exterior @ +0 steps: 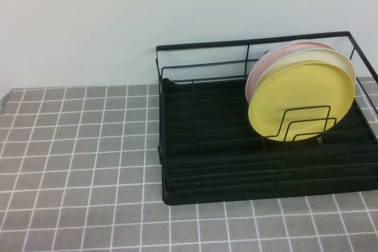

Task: Place plate on rack

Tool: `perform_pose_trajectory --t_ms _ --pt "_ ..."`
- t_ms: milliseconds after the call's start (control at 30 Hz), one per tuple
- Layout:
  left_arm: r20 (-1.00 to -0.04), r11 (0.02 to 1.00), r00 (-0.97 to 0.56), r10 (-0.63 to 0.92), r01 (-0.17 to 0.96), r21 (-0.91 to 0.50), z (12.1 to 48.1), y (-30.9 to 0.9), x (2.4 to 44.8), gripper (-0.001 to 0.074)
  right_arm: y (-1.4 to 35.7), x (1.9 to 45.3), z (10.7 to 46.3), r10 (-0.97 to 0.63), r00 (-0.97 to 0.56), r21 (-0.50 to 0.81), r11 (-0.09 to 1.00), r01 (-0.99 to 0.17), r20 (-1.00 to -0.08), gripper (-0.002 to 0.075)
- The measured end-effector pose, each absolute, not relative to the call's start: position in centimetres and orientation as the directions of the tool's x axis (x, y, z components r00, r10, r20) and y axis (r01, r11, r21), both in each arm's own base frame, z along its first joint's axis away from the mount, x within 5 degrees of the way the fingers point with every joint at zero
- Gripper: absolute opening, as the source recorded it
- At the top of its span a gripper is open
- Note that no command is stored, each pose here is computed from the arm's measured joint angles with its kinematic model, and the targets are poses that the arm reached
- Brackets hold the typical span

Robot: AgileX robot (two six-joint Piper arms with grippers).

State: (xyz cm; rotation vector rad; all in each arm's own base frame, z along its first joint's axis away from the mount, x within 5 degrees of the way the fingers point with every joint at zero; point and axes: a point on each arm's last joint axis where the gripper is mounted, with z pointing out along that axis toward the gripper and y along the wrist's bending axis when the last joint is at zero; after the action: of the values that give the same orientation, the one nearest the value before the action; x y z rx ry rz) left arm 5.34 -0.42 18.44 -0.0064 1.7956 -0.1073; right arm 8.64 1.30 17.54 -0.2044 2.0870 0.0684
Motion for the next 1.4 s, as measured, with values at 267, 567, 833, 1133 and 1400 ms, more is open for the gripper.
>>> perform_pose_trajectory --t_ms 267,567,833,1133,1400 --pt "-0.972 0.996 -0.226 -0.062 0.054 -0.076 18.4 -0.4 5.3 -0.0001 1.2 7.4 18.7 -0.105 -0.361 -0.043 0.983 -0.176 -0.927 0.0000" --pt "-0.972 0.996 -0.228 -0.060 0.054 -0.075 18.4 -0.4 5.3 -0.0001 1.0 5.4 19.3 -0.082 -0.122 -0.062 0.985 -0.162 -0.989 0.0000" --pt "-0.972 0.996 -0.229 -0.060 0.054 -0.075 18.4 -0.4 5.3 -0.0001 1.1 5.2 18.4 -0.117 -0.209 -0.078 0.980 -0.185 -0.971 0.0000" --pt "-0.972 0.996 -0.229 -0.060 0.054 -0.075 18.4 -0.4 5.3 -0.0002 1.1 5.2 18.4 -0.130 -0.206 -0.091 0.978 -0.188 -0.970 0.0000" --pt "-0.972 0.996 -0.229 -0.058 0.055 -0.072 18.4 -0.4 5.3 -0.0001 1.2 5.2 18.4 -0.130 -0.208 -0.091 0.978 -0.189 -0.969 0.0000"
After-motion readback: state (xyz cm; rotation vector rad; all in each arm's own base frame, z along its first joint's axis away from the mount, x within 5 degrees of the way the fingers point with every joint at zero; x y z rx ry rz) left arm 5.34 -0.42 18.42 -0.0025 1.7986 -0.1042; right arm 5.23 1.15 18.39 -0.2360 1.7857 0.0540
